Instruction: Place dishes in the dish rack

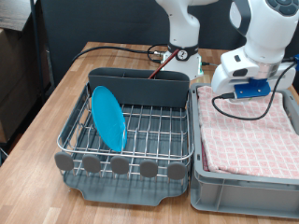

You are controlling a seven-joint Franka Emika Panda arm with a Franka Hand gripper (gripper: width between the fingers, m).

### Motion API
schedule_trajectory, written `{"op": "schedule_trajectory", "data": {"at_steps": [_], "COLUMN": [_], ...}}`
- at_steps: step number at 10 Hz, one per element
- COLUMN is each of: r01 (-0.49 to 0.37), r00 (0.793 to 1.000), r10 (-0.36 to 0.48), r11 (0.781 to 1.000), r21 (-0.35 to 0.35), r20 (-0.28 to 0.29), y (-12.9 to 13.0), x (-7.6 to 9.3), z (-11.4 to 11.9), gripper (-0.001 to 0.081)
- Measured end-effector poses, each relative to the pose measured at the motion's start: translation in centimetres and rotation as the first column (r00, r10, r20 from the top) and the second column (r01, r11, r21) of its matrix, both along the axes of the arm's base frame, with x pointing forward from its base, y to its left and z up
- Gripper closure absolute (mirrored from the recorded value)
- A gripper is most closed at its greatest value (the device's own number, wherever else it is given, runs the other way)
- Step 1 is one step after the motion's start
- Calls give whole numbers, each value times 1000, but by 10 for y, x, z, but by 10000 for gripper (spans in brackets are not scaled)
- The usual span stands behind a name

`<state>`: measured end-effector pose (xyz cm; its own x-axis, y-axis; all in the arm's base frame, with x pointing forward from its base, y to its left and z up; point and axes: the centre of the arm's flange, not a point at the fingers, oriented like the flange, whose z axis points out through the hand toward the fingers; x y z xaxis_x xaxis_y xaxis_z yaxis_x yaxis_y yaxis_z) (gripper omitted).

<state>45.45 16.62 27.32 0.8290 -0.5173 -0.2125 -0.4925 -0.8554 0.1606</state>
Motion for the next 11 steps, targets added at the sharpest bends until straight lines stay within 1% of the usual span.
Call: {"op": "schedule_trajectory", "data": {"at_steps": [1, 2, 3, 5, 7, 8, 10, 11], "r01": [1, -2, 3, 41, 76, 82, 77, 66], "r00": [1000, 1000, 999, 989, 968, 962, 966, 965], "r10": [-1, 2, -2, -28, -40, -41, -37, -24], "r11": [1000, 1000, 999, 995, 988, 986, 986, 986], "r21": [0, -12, -33, -87, -134, -144, -147, -153], "r20": [-1, 10, 44, 148, 249, 271, 258, 259], "y": [-1, -2, -3, -8, -20, -23, -23, -27], "x": [2, 5, 9, 17, 33, 39, 38, 40], "z": [9, 18, 28, 48, 72, 79, 75, 76], "gripper": [733, 733, 733, 733, 733, 733, 733, 733]}}
